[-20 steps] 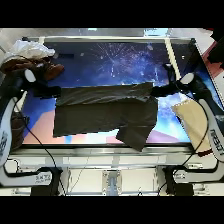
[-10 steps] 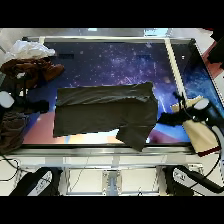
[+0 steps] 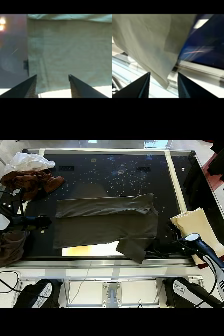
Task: Fold the shirts.
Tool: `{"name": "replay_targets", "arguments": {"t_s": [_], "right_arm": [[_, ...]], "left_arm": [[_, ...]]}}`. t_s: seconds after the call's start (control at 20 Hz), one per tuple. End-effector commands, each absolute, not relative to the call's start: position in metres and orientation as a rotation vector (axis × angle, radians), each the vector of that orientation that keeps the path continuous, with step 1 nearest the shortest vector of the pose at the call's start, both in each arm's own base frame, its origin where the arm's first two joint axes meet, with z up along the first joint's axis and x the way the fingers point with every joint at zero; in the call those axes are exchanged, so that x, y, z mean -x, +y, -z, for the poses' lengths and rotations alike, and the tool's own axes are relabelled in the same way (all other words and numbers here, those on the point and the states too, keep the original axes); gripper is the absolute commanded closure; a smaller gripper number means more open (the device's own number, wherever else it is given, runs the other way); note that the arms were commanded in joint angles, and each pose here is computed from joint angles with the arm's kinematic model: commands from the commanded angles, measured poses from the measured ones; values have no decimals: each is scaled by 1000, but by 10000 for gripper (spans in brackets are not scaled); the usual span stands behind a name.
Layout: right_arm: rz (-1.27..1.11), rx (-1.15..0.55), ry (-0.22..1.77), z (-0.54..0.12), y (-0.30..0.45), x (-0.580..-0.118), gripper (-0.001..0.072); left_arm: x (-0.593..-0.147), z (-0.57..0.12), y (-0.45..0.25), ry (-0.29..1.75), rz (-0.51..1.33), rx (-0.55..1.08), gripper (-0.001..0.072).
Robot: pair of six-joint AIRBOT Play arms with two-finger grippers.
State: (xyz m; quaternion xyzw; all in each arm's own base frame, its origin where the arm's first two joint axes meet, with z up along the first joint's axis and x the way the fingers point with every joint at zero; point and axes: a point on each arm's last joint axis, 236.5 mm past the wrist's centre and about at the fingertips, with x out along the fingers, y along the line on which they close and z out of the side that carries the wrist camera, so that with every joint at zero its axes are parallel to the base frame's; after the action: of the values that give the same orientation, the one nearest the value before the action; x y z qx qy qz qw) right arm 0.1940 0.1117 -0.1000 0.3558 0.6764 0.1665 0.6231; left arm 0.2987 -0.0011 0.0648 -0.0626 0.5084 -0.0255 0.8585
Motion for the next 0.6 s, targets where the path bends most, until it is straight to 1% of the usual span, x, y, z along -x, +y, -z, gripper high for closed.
{"name": "replay_targets", "arguments": {"t_s": [0.0,0.15,0.4,0.45,0.5,0.55], "right_arm": [[-359,-890,1535,105,119,-192,305],[-346,-926,1519,106,122,-194,305],[-333,-846,1542,115,139,-192,314],[-340,-834,1537,116,143,-193,424],[-360,-825,1525,115,147,-195,624],[-391,-818,1506,112,150,-197,684]], "left_arm": [[-299,-66,-6,1062,68,152,232],[-299,-66,-6,1061,67,151,232],[-299,-66,-6,1061,68,151,232],[-299,-66,-6,1062,68,150,232],[-299,-66,-6,1061,68,149,232],[-299,-66,-5,1060,66,143,232]]}}
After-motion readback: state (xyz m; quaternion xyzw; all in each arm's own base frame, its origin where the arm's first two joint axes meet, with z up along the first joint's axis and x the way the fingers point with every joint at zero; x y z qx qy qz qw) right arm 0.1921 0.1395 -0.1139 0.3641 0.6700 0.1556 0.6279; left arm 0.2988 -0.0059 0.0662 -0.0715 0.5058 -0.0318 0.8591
